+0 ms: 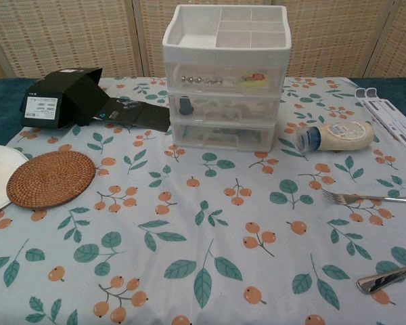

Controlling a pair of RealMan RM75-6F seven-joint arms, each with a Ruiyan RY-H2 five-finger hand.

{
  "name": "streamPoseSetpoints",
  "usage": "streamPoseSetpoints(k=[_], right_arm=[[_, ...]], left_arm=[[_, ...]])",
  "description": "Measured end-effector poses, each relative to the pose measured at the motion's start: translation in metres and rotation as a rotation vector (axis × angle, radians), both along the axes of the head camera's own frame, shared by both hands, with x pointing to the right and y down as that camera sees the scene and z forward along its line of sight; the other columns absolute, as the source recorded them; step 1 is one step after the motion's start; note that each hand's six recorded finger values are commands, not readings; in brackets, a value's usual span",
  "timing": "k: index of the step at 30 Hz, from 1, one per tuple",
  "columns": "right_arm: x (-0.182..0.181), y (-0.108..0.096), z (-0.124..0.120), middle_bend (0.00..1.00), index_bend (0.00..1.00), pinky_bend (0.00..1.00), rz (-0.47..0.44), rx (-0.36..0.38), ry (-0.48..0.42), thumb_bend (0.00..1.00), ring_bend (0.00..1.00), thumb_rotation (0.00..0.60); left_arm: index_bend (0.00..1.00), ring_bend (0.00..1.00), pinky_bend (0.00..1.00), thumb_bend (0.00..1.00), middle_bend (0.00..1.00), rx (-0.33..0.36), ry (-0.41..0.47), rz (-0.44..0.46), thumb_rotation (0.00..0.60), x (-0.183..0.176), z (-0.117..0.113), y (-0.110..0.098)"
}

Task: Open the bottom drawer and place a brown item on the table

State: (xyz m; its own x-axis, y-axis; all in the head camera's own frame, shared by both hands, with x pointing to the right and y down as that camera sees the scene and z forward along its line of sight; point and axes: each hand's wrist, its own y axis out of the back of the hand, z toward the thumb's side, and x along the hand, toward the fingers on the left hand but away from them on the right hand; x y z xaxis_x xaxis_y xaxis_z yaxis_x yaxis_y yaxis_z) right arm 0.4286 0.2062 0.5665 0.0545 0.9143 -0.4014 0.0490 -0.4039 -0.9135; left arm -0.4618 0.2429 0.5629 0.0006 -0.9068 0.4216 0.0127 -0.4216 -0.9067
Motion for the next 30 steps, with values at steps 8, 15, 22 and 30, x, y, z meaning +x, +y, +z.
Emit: streamPoseSetpoints(k=[8, 15, 22, 30], right_arm=[[0.000, 0.000, -0.002, 0.21, 0.17, 0.21, 0.002, 0.004, -0.011, 0.28, 0.16, 0.600], [-0.005, 0.004, 0.002, 0.21, 0.17, 0.21, 0.008, -0.017, -0.050, 0.28, 0.16, 0.600], [-0.026, -0.002, 0.005, 0.23, 0.17, 0.25, -0.021, -0.038, -0.139, 0.30, 0.19, 0.600], [-0.058, -0.014, 0.018, 0.31, 0.17, 0.38, -0.080, -0.098, -0.219, 0.31, 0.29, 0.600]], left_arm=[[0.20, 0.07, 0.09, 0.32, 0.13, 0.005, 0.010, 0.013, 0.600, 0.004, 0.001, -0.001], [0.20, 0.07, 0.09, 0.32, 0.13, -0.006, 0.013, 0.022, 0.600, 0.007, 0.002, 0.000], [0.20, 0.07, 0.09, 0.32, 0.13, 0.004, 0.019, 0.027, 0.600, 0.009, 0.001, -0.002], [0.20, 0.07, 0.09, 0.32, 0.13, 0.000, 0.018, 0.026, 0.600, 0.007, 0.002, -0.002]])
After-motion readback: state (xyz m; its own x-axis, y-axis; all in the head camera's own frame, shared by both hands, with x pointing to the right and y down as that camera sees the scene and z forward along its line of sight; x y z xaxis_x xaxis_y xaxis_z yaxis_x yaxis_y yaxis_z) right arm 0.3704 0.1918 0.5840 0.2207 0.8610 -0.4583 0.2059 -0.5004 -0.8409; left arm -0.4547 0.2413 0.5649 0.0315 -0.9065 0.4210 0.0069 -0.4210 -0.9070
